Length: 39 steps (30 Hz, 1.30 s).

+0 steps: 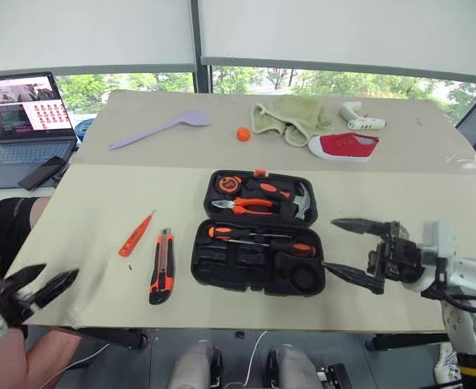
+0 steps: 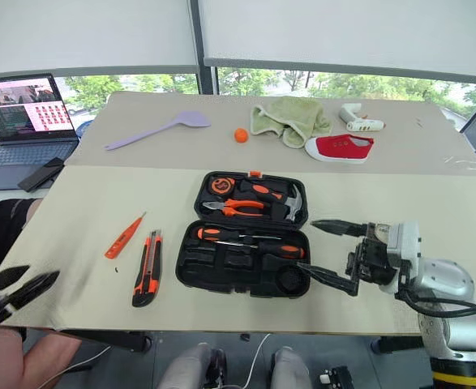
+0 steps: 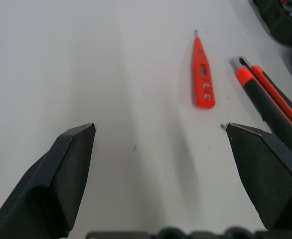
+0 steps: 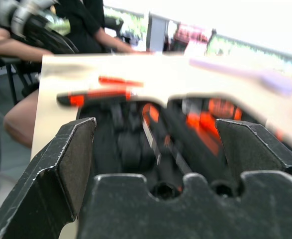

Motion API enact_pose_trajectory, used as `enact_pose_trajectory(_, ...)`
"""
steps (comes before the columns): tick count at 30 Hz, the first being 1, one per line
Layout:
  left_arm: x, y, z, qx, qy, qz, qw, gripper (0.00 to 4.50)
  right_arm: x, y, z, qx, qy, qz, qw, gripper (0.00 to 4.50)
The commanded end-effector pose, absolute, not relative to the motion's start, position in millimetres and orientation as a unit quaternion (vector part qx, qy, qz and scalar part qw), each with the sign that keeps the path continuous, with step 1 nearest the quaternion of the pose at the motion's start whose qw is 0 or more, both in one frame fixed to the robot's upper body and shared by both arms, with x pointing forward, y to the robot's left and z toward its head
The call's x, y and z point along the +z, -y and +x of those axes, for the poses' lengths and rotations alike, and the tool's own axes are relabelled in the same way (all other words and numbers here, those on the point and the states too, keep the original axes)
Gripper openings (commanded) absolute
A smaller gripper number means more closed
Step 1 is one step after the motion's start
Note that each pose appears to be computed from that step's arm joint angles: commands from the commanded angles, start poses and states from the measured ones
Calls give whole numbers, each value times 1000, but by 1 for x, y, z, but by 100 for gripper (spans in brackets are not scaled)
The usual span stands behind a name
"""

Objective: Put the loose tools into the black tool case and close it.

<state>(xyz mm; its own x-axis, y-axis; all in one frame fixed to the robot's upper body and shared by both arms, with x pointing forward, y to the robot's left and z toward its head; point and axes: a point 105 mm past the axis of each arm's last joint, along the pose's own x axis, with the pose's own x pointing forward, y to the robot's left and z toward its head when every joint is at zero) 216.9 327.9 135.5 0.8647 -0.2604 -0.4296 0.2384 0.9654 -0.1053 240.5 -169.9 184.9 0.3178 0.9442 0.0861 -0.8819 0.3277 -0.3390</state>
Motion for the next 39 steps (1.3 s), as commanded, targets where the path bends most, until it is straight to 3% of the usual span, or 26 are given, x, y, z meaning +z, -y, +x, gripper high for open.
enact_pose_trajectory(1, 132, -308, 239, -145, -268, -23, 952, 450, 192, 161, 238, 573, 153, -110, 797, 447)
enact_pose_trajectory(8, 114, -273, 294, -188, -314, 7, 931, 450, 185, 150, 240, 581, 152, -110, 792, 447)
enact_pose_trajectory(13, 100, -270, 312, -174, -338, 29, 924, 450, 187, 149, 240, 573, 155, -112, 797, 447)
enact_pose_trajectory(17, 92, -263, 315, -182, -349, 37, 919, 343, 188, 150, 238, 566, 151, -113, 803, 450)
enact_pose_trajectory(25, 91, -267, 312, -179, -342, 50, 921, 53, 188, 151, 235, 563, 141, -115, 806, 450)
enact_pose_trajectory(28, 104, -271, 309, -185, -313, 58, 930, 43, 188, 153, 233, 562, 135, -119, 807, 450)
enact_pose_trajectory(32, 162, -254, 306, -294, -157, 84, 939, 43, 191, 159, 234, 546, 132, -129, 817, 450)
enact_pose_trajectory(36, 174, -218, 291, -448, -104, 160, 874, 43, 191, 171, 233, 530, 117, -137, 829, 450)
enact_pose_trajectory(39, 169, -190, 283, -544, -115, 194, 808, 43, 189, 182, 229, 520, 94, -145, 836, 450)
